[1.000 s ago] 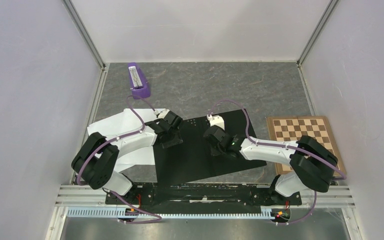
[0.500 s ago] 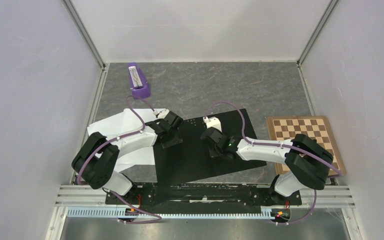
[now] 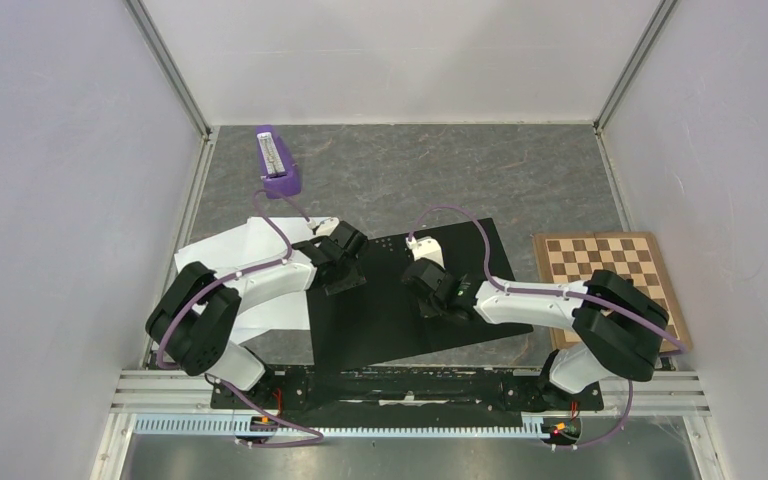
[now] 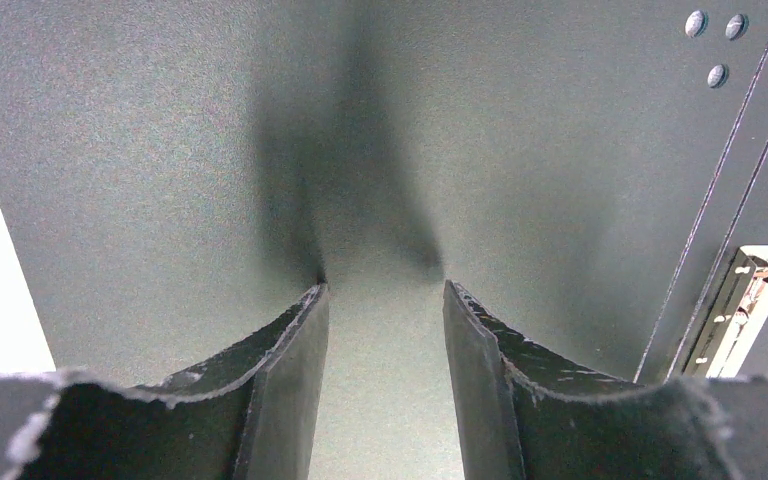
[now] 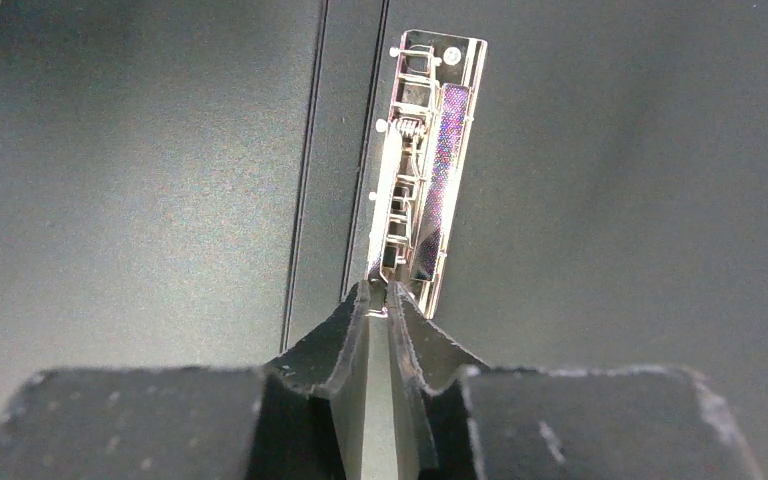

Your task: Put the files into the folder

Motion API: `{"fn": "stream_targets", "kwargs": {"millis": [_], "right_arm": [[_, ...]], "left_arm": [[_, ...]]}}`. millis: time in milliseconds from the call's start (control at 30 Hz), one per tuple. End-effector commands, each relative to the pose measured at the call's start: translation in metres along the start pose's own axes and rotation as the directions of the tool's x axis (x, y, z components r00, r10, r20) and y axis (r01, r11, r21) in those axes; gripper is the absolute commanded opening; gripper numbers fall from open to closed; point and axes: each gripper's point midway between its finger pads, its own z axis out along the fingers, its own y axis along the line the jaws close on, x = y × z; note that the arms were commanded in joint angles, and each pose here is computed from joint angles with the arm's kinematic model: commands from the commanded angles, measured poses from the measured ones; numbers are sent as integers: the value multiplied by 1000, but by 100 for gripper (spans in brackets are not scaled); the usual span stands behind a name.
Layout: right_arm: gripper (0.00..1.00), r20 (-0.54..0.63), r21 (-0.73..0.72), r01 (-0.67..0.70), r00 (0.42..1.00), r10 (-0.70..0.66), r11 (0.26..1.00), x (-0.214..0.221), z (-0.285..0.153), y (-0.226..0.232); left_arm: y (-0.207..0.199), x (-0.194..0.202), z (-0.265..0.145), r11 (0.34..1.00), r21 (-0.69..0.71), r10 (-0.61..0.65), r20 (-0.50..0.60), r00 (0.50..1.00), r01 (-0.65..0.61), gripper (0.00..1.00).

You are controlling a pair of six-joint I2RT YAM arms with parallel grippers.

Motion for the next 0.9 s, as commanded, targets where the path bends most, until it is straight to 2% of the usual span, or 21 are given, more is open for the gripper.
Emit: {"fn": "stream_targets", "kwargs": {"millis": [0, 267, 500, 867], "right_arm": [[14, -21, 16, 22, 1000, -21, 1000, 8, -3, -4], [14, -28, 33, 37, 999, -36, 999, 10, -3, -5], [8, -49, 61, 55, 997, -53, 997, 19, 0, -10], [6, -139, 206, 112, 987, -84, 972, 65, 9, -51]], "left_arm": [[23, 9, 12, 994, -105, -6, -8, 1000, 5, 53], [24, 9, 13, 994, -111, -5, -11, 1000, 4, 53], [25, 10, 14, 992, -124, -4, -20, 1000, 1, 53], [38, 15, 19, 981, -194, -16, -42, 999, 7, 53]]}}
